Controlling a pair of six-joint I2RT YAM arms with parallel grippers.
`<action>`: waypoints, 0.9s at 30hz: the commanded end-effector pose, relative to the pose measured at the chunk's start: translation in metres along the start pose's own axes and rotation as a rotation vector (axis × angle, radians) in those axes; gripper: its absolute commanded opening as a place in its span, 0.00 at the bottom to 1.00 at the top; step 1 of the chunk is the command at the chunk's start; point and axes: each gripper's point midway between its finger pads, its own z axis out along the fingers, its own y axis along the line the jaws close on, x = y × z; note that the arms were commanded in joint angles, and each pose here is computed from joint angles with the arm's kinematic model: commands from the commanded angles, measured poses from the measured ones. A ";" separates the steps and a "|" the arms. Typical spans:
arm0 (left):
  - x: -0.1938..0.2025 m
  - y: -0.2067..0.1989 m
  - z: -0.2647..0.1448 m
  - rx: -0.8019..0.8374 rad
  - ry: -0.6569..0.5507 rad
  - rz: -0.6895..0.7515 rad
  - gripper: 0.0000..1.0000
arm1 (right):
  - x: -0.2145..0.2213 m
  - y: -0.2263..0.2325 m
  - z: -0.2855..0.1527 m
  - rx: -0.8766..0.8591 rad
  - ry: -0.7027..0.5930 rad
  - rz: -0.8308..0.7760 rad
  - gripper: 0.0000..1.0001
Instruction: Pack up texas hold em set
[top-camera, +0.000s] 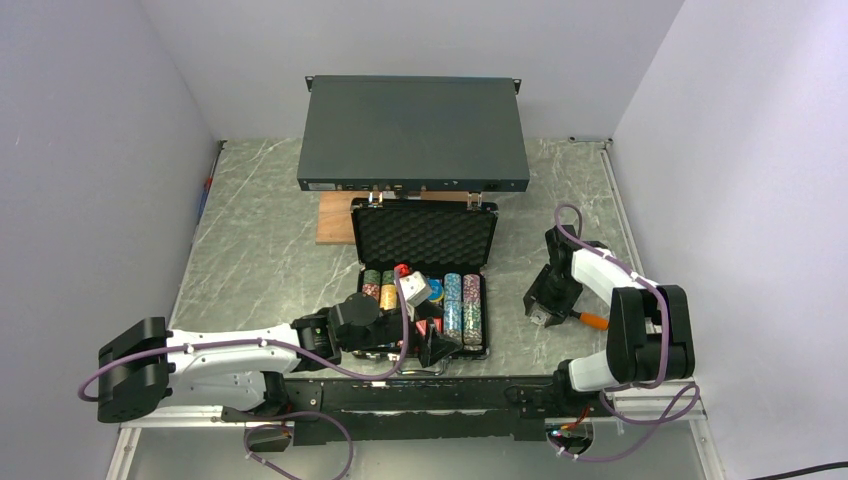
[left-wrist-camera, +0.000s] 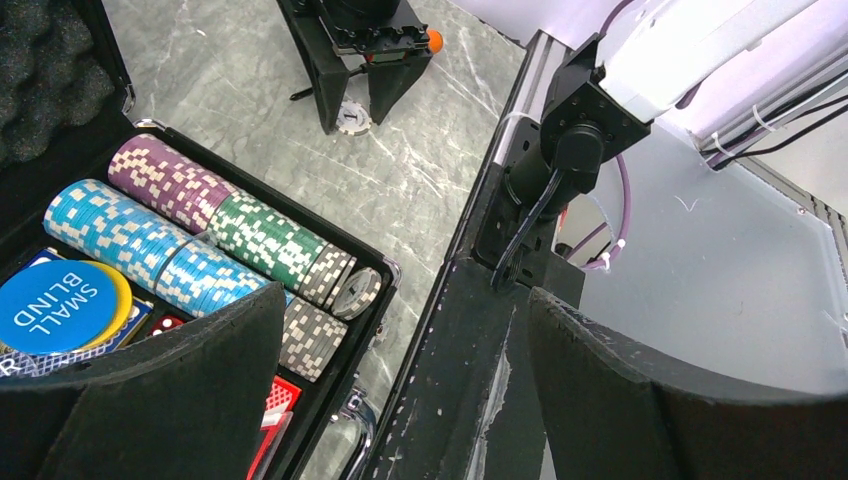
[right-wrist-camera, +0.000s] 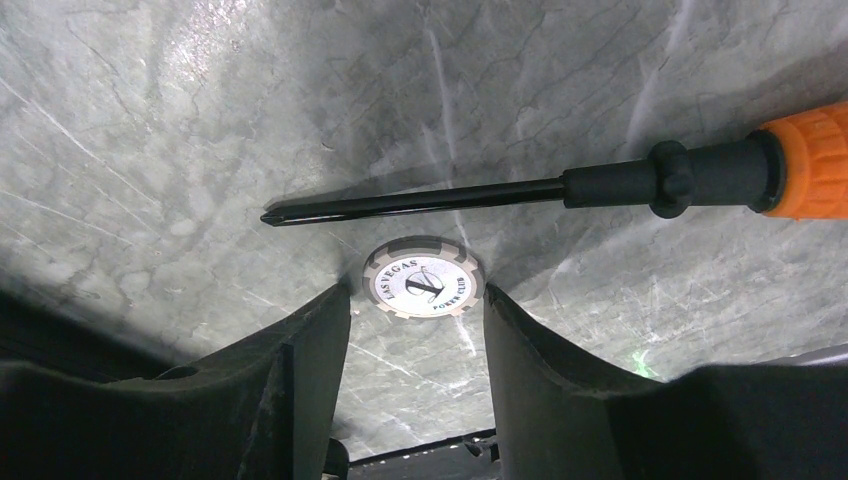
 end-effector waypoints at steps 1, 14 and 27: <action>-0.020 -0.011 0.000 0.039 -0.051 -0.009 0.91 | -0.019 -0.003 0.019 0.023 -0.089 -0.012 0.53; -0.021 -0.012 -0.003 0.043 -0.061 -0.015 0.91 | -0.022 -0.002 0.019 0.017 -0.109 -0.010 0.45; -0.017 0.000 0.000 -0.019 -0.059 -0.052 0.91 | -0.012 0.010 -0.001 -0.100 -0.103 -0.030 0.31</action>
